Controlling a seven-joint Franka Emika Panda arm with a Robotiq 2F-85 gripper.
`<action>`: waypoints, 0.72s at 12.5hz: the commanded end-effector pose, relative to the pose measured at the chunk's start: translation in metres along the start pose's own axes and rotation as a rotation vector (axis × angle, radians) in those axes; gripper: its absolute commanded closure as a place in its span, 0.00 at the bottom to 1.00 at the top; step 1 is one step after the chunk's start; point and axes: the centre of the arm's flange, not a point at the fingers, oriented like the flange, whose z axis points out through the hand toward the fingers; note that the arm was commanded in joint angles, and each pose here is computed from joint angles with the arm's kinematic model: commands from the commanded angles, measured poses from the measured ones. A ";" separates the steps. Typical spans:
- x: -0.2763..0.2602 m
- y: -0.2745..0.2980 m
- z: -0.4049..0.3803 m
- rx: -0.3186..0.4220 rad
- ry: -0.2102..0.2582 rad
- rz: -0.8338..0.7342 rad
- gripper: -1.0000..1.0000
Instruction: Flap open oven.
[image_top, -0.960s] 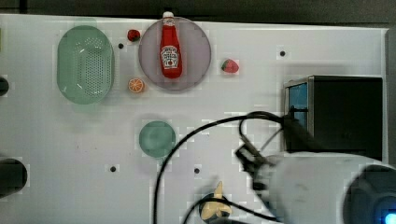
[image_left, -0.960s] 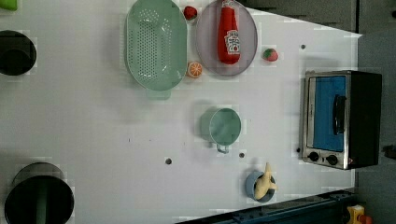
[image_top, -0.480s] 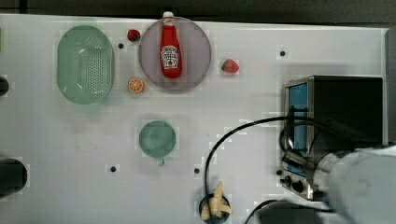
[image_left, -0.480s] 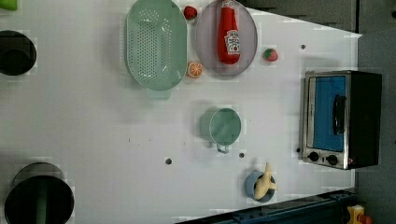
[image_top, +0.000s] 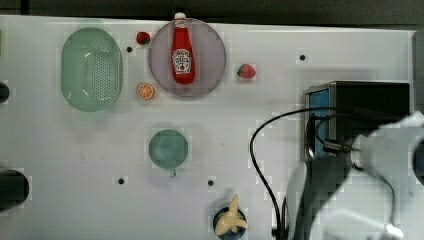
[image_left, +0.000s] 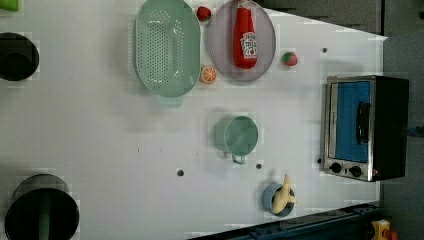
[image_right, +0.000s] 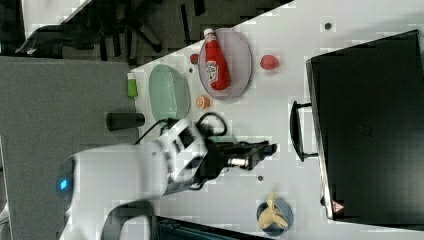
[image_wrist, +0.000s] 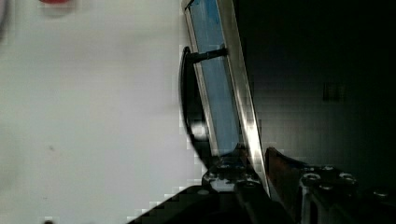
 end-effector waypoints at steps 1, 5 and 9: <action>0.012 -0.007 0.017 -0.017 0.006 -0.157 0.82; 0.018 -0.015 0.073 -0.033 -0.034 -0.171 0.82; 0.022 -0.026 0.119 -0.056 0.002 -0.193 0.82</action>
